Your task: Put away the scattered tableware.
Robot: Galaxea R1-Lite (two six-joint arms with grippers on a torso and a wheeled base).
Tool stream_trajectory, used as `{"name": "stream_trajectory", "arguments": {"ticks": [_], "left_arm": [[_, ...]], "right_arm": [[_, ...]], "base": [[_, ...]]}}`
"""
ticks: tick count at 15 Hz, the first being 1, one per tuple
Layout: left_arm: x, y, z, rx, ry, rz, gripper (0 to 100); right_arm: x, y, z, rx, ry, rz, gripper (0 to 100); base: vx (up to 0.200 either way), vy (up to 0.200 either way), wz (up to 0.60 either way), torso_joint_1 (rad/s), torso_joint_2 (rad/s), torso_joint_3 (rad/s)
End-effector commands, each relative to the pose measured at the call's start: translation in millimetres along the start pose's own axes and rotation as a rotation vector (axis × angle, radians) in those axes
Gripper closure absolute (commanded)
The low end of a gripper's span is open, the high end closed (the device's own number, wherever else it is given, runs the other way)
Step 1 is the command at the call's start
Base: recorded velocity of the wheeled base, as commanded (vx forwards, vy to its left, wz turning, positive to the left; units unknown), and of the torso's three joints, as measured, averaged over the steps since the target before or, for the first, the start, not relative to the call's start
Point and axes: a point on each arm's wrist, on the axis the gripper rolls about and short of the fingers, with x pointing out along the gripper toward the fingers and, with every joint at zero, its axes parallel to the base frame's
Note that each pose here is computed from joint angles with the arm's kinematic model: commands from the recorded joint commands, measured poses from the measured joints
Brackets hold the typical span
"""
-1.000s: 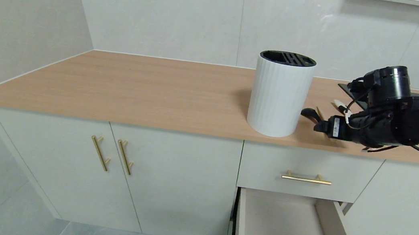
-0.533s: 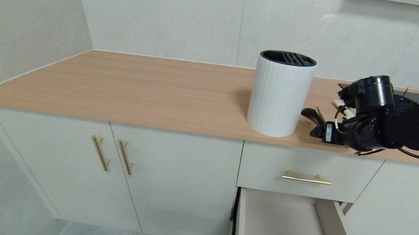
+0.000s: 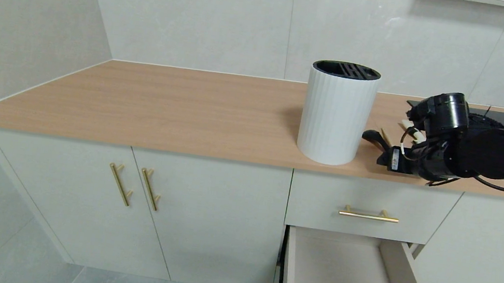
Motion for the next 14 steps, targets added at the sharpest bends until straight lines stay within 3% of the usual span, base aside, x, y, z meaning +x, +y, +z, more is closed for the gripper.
{"name": "stream_trajectory", "arguments": {"ticks": [1,10,13,14], "left_arm": [[0,0.0,0.0,0.0,0.0,0.0,0],[0,0.0,0.0,0.0,0.0,0.0,0],[0,0.0,0.0,0.0,0.0,0.0,0],[0,0.0,0.0,0.0,0.0,0.0,0]], "right_arm": [[1,0,0,0.001,0.0,0.001,100],[-22,-9,7,0.018,-0.036,-0.012,100],[-63,-25,-6,0.017,-0.031,0.0,100],[-98,-38,-17,0.021,-0.045,0.029,100]], "base": [[0.0,0.0,0.0,0.0,0.0,0.0],[0.0,0.0,0.0,0.0,0.0,0.0],[0.0,0.0,0.0,0.0,0.0,0.0],[0.0,0.0,0.0,0.0,0.0,0.0]]}}
